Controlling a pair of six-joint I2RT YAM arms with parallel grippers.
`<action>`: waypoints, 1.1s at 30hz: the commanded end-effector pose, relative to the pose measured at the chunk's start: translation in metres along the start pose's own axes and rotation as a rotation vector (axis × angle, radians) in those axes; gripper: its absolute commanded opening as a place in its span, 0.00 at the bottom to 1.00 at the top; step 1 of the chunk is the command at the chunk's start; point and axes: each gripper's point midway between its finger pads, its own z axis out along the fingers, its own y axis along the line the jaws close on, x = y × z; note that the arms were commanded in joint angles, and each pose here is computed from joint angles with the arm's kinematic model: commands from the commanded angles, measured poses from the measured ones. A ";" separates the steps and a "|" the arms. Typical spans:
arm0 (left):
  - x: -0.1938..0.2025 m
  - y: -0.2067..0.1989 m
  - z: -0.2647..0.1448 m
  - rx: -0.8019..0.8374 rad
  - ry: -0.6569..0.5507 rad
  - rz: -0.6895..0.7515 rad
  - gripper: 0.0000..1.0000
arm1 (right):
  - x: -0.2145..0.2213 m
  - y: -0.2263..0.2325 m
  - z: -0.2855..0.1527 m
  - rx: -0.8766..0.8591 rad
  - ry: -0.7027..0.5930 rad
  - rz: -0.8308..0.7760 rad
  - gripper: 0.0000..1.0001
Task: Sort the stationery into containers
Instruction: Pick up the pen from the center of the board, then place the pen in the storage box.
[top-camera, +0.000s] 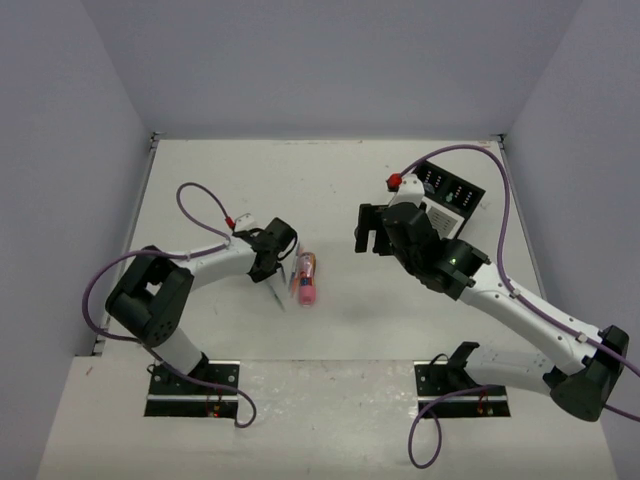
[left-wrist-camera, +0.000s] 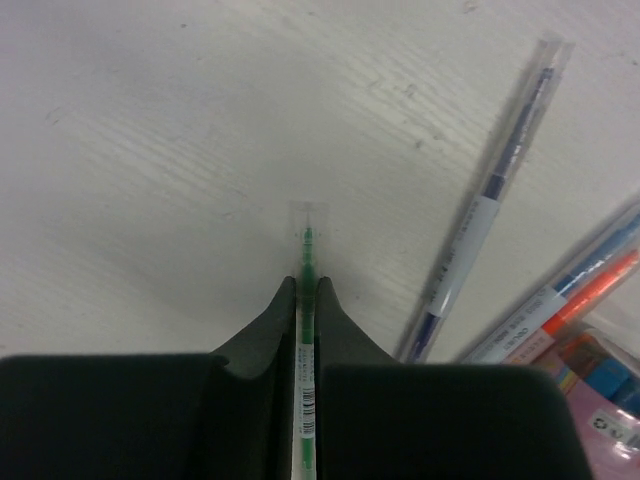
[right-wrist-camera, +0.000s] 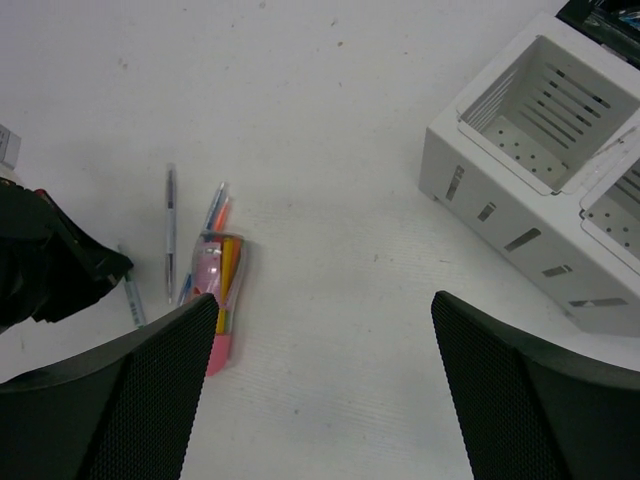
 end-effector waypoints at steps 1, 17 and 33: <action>-0.032 0.011 -0.023 0.064 -0.128 -0.083 0.00 | -0.006 0.014 -0.010 -0.106 -0.019 0.007 0.93; -0.098 -0.061 -0.290 1.376 -0.687 0.128 0.00 | 0.012 0.127 -0.051 -0.778 0.107 0.004 0.91; -0.141 -0.244 -0.381 1.618 -1.044 0.217 0.00 | -0.044 -0.106 -0.169 -0.090 -0.431 0.372 0.96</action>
